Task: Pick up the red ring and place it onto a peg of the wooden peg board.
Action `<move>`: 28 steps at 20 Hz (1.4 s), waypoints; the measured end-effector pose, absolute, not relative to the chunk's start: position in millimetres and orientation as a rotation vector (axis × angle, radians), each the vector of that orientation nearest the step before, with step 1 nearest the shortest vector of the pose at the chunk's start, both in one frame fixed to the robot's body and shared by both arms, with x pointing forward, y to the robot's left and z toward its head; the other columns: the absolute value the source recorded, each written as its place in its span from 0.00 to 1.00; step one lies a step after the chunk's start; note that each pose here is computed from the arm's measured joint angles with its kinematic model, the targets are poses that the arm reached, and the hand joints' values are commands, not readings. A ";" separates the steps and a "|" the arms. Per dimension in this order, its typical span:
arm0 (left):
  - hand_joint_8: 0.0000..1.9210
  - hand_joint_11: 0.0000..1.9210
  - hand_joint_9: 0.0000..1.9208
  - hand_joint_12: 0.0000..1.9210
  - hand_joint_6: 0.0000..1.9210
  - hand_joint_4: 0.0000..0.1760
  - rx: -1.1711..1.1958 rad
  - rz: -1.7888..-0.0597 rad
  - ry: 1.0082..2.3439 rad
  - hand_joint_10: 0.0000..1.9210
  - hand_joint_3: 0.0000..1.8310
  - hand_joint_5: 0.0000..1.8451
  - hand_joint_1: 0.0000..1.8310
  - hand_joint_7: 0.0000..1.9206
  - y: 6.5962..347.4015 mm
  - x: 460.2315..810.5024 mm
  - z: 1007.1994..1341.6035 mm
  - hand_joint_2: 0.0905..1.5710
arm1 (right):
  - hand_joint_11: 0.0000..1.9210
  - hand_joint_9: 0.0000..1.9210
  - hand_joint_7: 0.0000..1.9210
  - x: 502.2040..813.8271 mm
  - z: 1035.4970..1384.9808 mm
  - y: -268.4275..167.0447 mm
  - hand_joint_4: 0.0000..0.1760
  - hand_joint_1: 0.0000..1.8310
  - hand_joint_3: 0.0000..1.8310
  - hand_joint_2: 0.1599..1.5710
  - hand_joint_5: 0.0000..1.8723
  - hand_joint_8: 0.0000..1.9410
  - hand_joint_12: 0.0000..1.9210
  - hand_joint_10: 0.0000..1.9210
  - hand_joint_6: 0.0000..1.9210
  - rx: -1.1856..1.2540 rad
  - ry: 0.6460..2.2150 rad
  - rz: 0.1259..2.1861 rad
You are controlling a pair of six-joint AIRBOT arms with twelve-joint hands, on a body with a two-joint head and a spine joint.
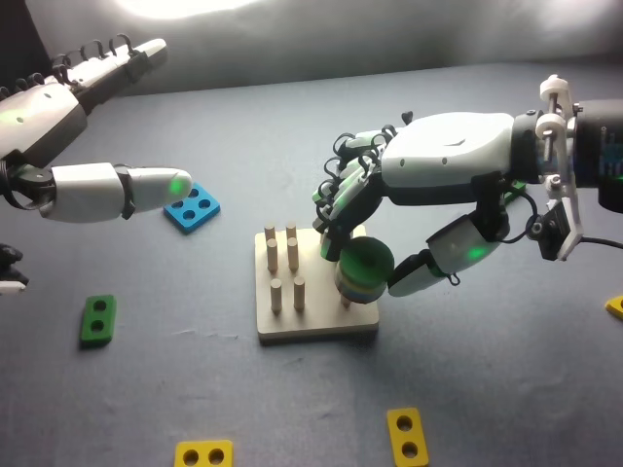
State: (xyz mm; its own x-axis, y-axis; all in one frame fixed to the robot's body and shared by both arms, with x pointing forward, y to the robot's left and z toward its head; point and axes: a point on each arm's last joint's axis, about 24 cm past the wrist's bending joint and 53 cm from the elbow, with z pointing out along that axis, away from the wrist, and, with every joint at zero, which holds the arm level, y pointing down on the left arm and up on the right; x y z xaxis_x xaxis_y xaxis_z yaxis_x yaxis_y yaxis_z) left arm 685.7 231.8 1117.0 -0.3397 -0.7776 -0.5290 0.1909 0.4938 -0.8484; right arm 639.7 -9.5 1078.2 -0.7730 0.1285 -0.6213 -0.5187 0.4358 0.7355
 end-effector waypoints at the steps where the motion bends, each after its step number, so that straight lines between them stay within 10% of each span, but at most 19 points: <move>1: 0.00 0.00 0.00 0.00 0.00 0.94 -0.514 -1.086 1.621 0.00 0.00 0.03 0.26 0.00 231.3 685.9 1117.7 0.60 | 0.00 0.19 0.31 640.2 1077.9 -9.8 0.00 0.62 0.00 0.70 0.49 0.00 0.62 0.03 0.58 -0.325 2.077 1.359; 19: 0.00 0.00 0.00 0.00 0.00 0.81 -0.507 -1.089 1.620 0.00 0.00 0.03 0.25 0.00 229.7 686.0 1119.0 0.60 | 0.00 0.18 0.31 644.1 1078.6 0.2 0.00 0.59 0.00 0.71 0.47 0.00 0.58 0.03 0.60 -0.377 2.061 1.324; 28: 0.00 0.00 0.00 0.00 0.00 0.98 -0.505 -1.089 1.621 0.00 0.00 0.04 0.25 0.00 229.6 685.9 1119.0 0.59 | 0.00 0.19 0.31 641.0 1074.8 0.4 0.00 0.61 0.00 0.70 0.49 0.00 0.61 0.03 0.57 -0.399 2.080 1.316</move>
